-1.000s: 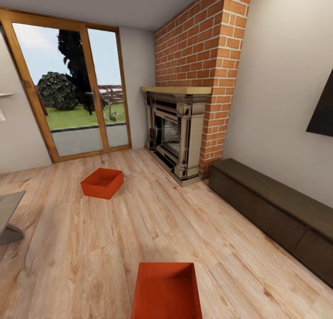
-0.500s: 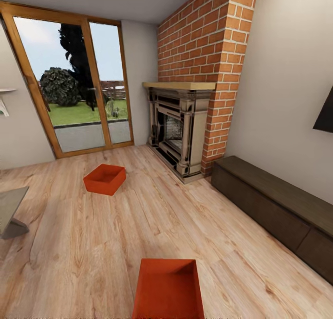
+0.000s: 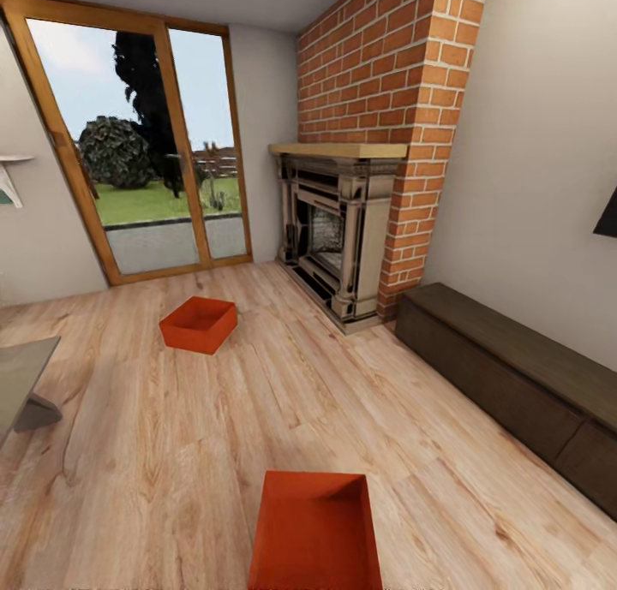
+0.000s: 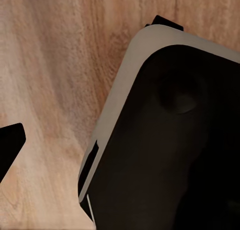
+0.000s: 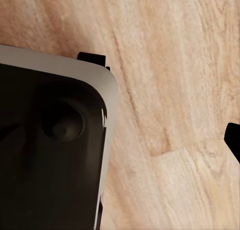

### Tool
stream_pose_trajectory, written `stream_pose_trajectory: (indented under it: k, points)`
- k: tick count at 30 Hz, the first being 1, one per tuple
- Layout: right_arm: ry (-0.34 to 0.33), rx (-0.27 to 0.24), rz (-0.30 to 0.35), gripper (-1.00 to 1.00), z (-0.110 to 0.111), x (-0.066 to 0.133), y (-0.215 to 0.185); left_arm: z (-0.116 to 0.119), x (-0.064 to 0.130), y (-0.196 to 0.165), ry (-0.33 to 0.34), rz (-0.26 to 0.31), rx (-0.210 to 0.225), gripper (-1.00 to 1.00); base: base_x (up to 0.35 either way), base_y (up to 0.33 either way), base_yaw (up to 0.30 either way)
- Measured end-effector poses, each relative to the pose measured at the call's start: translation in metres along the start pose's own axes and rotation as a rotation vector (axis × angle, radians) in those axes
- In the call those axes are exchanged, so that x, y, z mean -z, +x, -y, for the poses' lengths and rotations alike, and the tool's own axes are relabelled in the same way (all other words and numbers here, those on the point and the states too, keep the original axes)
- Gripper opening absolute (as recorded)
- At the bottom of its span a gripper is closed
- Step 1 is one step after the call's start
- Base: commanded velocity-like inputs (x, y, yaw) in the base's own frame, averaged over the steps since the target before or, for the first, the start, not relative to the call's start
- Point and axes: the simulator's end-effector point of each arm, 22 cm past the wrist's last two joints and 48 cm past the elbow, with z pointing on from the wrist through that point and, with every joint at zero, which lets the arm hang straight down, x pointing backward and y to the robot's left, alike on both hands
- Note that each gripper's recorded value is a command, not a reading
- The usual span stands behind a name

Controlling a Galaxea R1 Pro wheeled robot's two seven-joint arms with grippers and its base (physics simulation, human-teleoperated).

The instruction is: Move the two storage containers from the living room to the garage. In the garage, place one container on the floor and stack the other container on top of it (either order is fine).

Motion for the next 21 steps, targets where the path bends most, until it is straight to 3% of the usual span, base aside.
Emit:
stream_pose_trajectory:
  k: [11,21]
  points:
    - [-0.001,0.006,-0.072,1.00,-0.001,0.001,0.019,-0.003,0.000,0.007,-0.007,-0.017,0.003,1.00,0.000,0.000,0.061]
    - [-0.009,0.010,-0.095,1.00,0.002,0.001,0.027,-0.005,0.000,0.012,-0.013,-0.032,-0.001,1.00,0.000,0.000,0.061]
